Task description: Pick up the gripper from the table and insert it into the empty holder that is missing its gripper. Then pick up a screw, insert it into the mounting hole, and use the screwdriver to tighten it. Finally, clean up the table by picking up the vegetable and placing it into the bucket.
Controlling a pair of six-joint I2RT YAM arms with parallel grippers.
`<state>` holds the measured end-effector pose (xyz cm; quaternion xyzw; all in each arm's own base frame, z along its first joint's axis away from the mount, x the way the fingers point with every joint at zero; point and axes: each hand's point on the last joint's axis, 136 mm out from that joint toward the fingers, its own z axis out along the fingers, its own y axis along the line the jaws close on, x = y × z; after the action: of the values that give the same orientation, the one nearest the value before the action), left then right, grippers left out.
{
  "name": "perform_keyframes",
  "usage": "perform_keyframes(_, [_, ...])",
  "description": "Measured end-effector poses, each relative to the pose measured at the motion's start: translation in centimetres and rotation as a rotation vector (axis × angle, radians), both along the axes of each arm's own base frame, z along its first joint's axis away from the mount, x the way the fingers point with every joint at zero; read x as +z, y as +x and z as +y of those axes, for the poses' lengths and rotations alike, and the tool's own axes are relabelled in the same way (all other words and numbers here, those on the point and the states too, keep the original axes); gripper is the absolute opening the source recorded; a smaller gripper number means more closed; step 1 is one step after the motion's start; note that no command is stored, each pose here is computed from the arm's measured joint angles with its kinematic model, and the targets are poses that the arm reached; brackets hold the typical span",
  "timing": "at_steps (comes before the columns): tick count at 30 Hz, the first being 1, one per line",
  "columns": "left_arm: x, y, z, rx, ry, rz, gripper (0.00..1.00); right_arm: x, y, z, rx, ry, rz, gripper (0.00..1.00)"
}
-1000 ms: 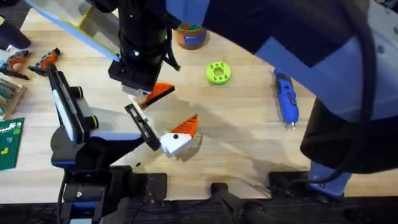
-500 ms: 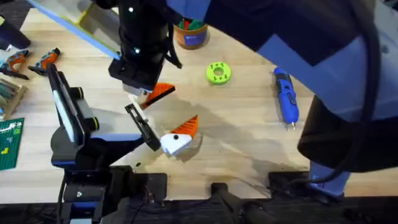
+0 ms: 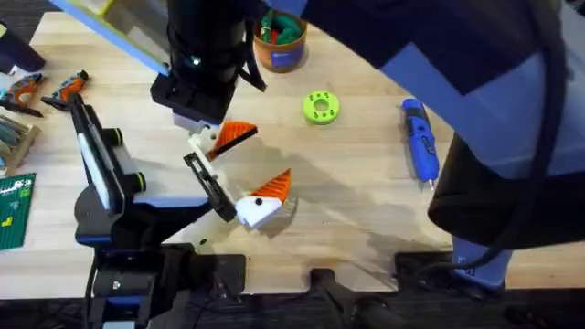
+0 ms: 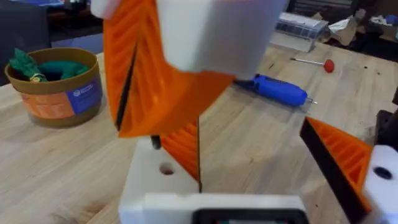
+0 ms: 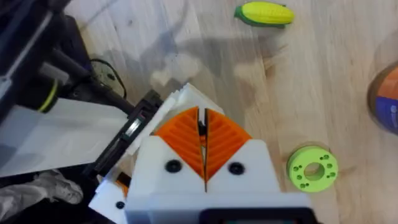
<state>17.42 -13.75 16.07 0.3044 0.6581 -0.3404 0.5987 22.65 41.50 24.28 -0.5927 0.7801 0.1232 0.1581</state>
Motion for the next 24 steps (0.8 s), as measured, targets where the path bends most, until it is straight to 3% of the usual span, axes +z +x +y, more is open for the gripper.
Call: perform_keyframes(24, [0.0, 0.0, 0.0, 0.0, 0.0, -0.001, 0.985, 2.5, -0.5, -1.3, -0.033, 0.031, -0.017, 0.006])
